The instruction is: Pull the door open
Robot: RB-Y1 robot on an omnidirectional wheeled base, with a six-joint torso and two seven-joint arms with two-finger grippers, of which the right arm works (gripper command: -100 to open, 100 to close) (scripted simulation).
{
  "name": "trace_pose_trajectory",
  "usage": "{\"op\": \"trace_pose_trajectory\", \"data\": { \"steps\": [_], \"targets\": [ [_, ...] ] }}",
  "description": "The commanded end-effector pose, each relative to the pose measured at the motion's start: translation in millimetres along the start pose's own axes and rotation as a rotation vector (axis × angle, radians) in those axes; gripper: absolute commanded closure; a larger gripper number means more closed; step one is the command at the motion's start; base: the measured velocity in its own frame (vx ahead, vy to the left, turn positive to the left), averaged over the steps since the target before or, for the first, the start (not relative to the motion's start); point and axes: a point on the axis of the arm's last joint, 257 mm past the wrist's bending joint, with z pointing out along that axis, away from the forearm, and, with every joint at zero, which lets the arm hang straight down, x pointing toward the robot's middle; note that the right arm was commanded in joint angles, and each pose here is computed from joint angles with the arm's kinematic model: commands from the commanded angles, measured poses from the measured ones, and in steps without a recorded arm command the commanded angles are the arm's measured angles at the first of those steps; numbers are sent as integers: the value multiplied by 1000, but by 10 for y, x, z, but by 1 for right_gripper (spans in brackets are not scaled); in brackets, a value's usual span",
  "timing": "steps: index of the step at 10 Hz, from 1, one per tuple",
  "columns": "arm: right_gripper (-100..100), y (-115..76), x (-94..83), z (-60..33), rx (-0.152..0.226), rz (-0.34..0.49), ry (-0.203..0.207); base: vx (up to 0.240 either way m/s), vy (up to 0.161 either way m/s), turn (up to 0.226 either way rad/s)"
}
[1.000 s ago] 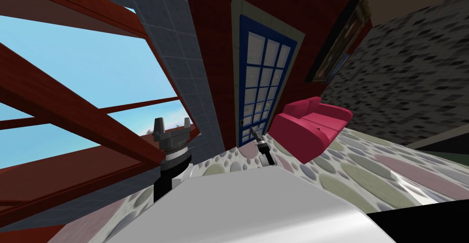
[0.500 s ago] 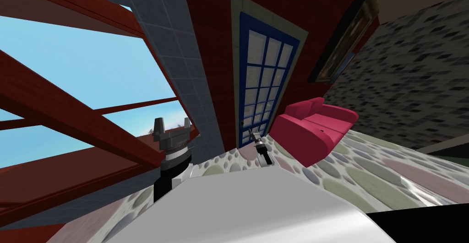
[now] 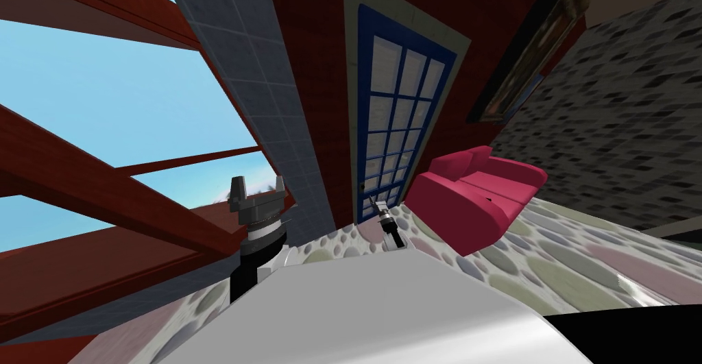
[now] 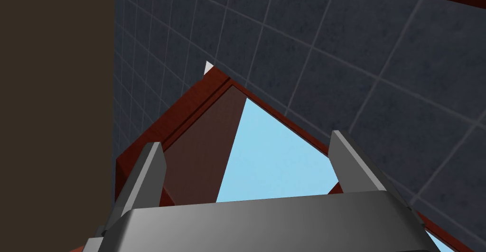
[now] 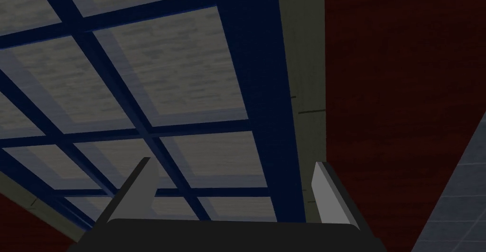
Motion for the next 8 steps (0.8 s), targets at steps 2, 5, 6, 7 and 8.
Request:
{"op": "trace_pose_trajectory", "data": {
  "steps": [2,5,6,7,8],
  "targets": [
    [-100,31,193,-29,-3,-39,35,41,-26,23],
    [-100,119,483,-72,-16,-105,90,81,-56,40],
    [-100,152,566,-87,-22,-123,106,80,-56,30],
    [-100,184,665,-115,-26,-140,126,88,-48,27],
    [-100,221,748,-136,-33,-158,142,93,-61,33]
  ]
}}
